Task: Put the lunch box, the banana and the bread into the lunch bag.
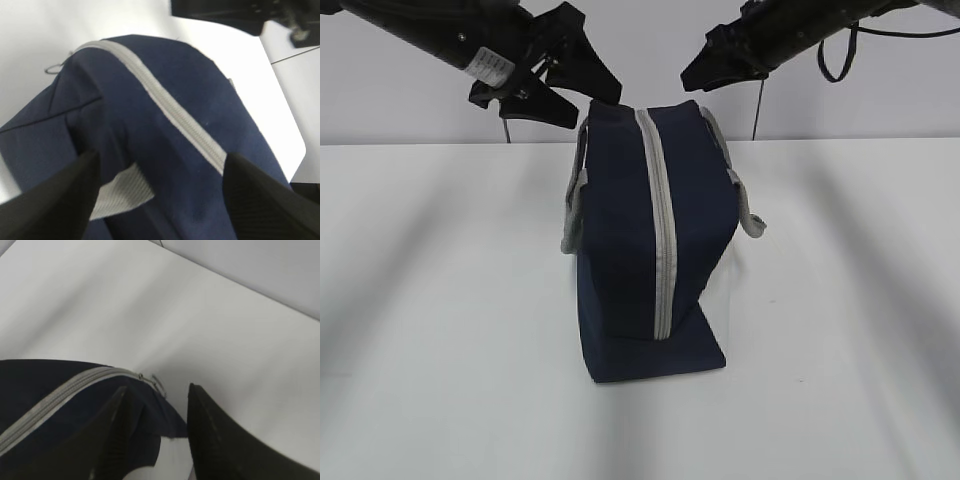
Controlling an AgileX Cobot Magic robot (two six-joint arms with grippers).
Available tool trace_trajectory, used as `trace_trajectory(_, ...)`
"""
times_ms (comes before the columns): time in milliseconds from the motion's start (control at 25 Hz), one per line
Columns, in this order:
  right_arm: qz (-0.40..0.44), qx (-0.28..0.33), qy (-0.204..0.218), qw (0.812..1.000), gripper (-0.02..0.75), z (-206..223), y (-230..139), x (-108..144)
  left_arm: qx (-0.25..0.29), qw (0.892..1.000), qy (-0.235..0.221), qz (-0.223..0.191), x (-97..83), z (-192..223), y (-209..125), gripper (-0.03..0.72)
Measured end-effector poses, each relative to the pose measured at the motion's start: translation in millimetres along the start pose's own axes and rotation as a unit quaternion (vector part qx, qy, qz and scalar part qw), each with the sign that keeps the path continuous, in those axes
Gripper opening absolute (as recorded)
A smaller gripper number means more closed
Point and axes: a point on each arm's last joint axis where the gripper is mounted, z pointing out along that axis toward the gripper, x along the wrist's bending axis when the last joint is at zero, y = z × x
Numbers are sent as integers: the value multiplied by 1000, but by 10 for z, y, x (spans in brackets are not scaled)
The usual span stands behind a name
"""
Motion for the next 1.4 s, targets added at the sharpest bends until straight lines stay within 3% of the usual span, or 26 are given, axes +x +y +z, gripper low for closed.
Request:
trace_trajectory(160,61,54,-15,997,281,-161,-14,78,5,1000,21,-2,37,-139,2,507)
trace_trajectory(280,105,92,-39,989,281,-234,-55,88,22,995,96,-1,90,-273,-28,507)
trace_trajectory(440,176,116,-86,974,281,-295,-110,58,47,978,202,-16,183,-444,-77,506)
trace_trajectory(680,245,162,-126,948,281,-496,-330,219,83,954,286,-40,157,-722,-172,463)
trace_trajectory(960,274,232,-138,923,281,-785,-821,600,99,949,296,-52,-10,-972,-394,452)
trace_trajectory(1200,264,214,-171,925,279,-1176,-1205,1032,118,943,307,-57,-70,-1127,-941,452)
trace_trajectory(1400,241,182,-196,933,279,-1572,-1468,1440,98,945,308,-51,-245,-1393,-1474,452)
